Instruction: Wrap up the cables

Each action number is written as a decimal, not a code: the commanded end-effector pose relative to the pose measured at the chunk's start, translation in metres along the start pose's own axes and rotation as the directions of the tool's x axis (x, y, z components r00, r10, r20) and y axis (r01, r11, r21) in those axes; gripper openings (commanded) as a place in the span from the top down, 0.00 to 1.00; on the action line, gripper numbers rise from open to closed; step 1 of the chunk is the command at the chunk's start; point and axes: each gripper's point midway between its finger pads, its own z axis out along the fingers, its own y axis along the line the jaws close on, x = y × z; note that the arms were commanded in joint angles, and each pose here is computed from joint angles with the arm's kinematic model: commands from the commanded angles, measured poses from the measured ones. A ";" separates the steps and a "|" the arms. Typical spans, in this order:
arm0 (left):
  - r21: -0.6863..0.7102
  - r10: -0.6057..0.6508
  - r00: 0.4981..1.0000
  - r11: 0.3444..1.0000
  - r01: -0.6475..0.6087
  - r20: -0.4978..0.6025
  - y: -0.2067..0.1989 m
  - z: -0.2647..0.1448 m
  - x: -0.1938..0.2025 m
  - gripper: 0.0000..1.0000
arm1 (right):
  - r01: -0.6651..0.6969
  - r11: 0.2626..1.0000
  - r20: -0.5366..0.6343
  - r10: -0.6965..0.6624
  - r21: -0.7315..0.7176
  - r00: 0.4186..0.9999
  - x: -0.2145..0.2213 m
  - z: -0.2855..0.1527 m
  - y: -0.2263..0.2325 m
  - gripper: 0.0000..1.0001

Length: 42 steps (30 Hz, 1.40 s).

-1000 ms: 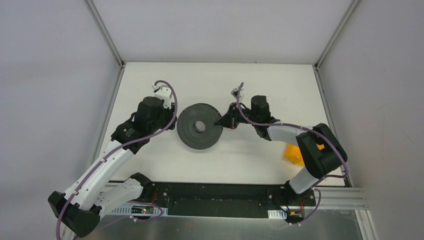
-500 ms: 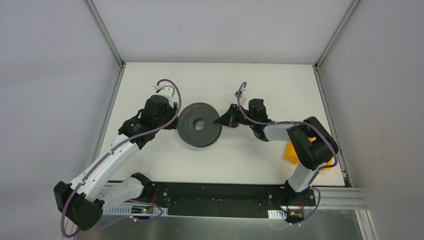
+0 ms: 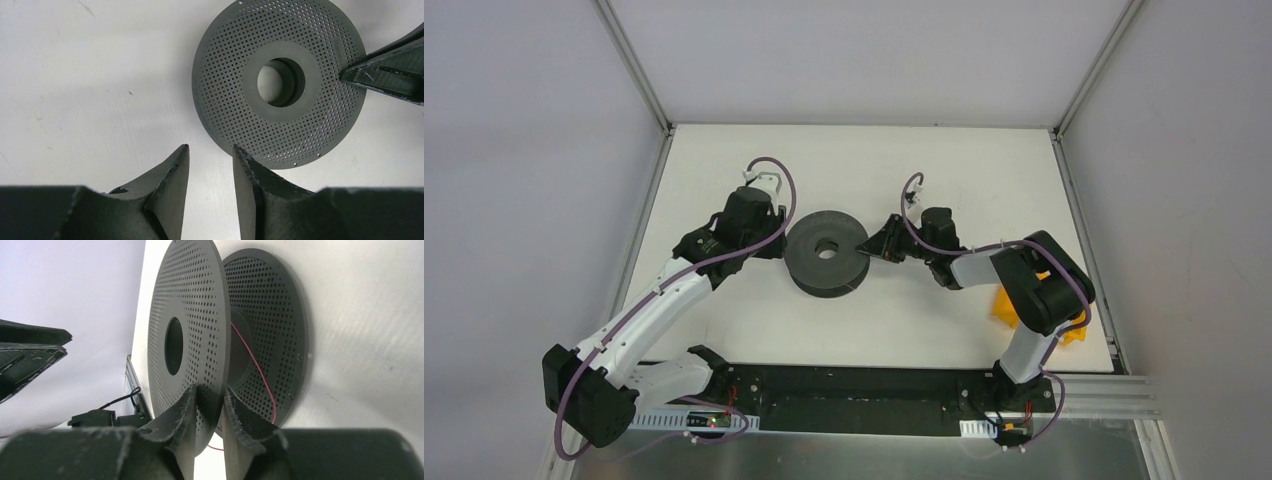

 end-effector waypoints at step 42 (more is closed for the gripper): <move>0.335 0.082 0.995 0.940 -0.056 -0.065 -0.041 0.006 -0.027 0.67 | 0.196 0.974 0.093 -0.207 0.115 0.974 0.068 -0.043 0.021 0.55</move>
